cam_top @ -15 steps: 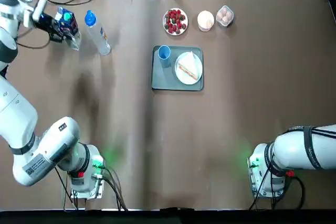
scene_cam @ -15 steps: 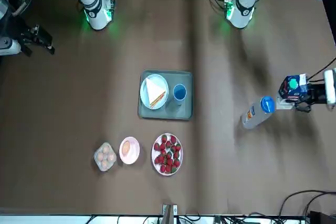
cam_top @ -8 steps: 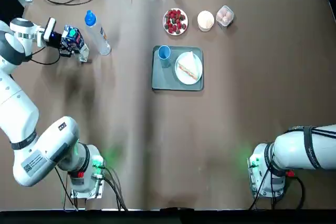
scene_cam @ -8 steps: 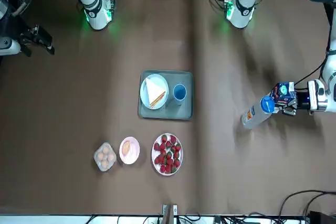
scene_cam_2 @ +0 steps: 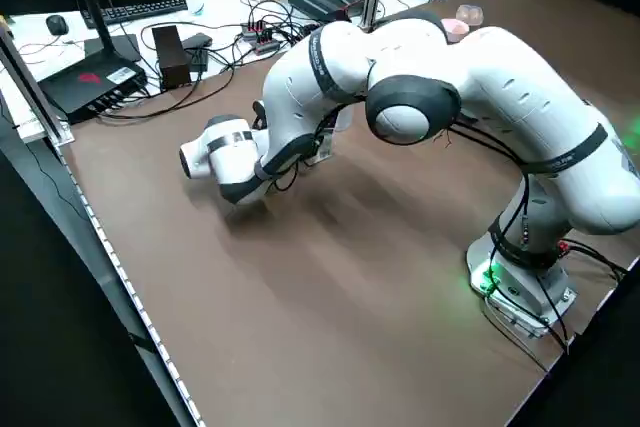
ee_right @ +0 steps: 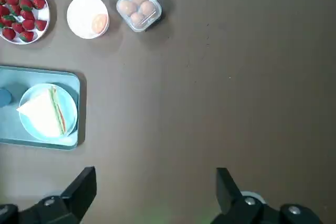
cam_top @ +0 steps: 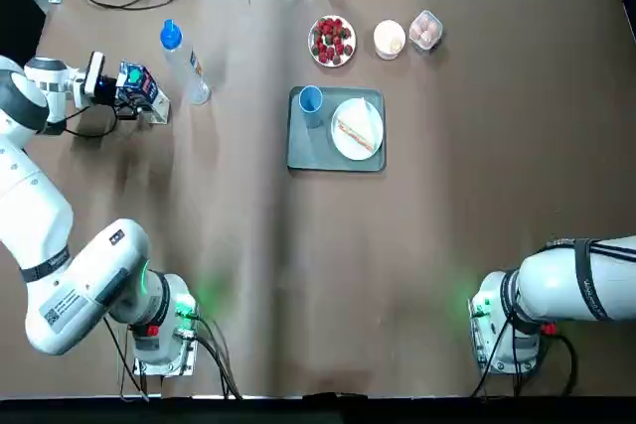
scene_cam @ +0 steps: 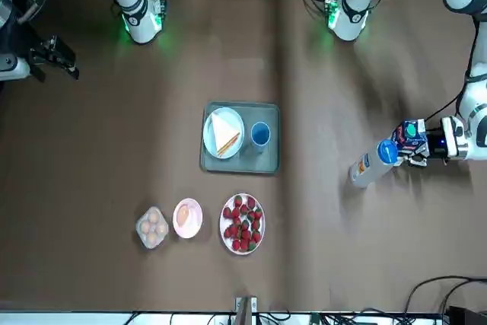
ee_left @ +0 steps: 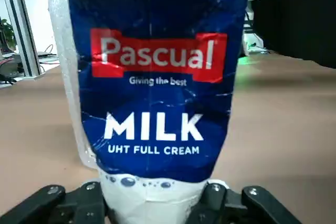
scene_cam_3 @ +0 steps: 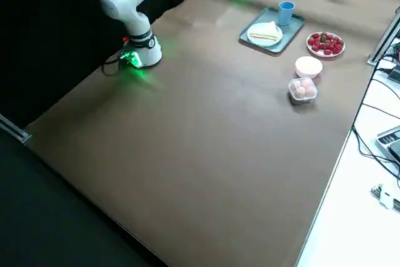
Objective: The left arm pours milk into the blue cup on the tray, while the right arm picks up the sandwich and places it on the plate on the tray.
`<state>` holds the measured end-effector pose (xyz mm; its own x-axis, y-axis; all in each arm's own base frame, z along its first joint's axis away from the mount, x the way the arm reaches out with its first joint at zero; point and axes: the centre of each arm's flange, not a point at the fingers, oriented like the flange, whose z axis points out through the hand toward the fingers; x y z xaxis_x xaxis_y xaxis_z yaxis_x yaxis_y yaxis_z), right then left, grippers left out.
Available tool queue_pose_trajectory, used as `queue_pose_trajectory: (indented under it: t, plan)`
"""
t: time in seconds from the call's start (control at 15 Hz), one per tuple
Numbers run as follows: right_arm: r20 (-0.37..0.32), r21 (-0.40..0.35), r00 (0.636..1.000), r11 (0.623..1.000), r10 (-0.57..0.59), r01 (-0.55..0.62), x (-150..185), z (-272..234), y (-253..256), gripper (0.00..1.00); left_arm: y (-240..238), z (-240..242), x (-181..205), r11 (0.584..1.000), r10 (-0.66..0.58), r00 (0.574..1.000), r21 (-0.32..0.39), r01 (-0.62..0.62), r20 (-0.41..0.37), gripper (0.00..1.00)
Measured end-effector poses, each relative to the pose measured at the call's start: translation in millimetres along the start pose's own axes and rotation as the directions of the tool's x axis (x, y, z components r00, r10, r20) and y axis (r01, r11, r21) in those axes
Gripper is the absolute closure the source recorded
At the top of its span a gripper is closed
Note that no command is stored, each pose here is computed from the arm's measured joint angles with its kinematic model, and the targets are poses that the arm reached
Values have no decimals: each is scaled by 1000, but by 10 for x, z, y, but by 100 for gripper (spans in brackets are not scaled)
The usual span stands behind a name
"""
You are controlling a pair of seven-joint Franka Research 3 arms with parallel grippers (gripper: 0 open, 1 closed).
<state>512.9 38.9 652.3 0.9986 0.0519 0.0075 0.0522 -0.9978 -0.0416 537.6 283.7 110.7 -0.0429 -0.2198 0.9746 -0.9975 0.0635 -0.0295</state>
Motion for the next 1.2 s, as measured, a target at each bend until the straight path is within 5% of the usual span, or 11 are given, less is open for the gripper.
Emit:
queue_pose_trajectory:
  t: [0.2, 0.53, 0.93, 1.2]
  plan:
    - [0, 0, 1000, 1000, 0, 0, 0, 0, 2, 0, 4, 26, -40, 1000, -3, 1000, 3, 3, -11, 44]
    - [0, 0, 1000, 1000, 4, -4, 0, -1, 23, 0, 20, -80, -54, 1000, -1, 1000, 25, 1, 6, 0]
    - [3, 0, 1000, 1000, 6, -6, -3, 2, 33, 0, 89, -610, 67, 996, -22, 996, 87, 14, 91, 0]
    - [14, 0, 1000, 1000, 8, -8, -13, 13, 41, 0, 106, -1260, 884, 987, -96, 972, 148, 64, 216, 0]
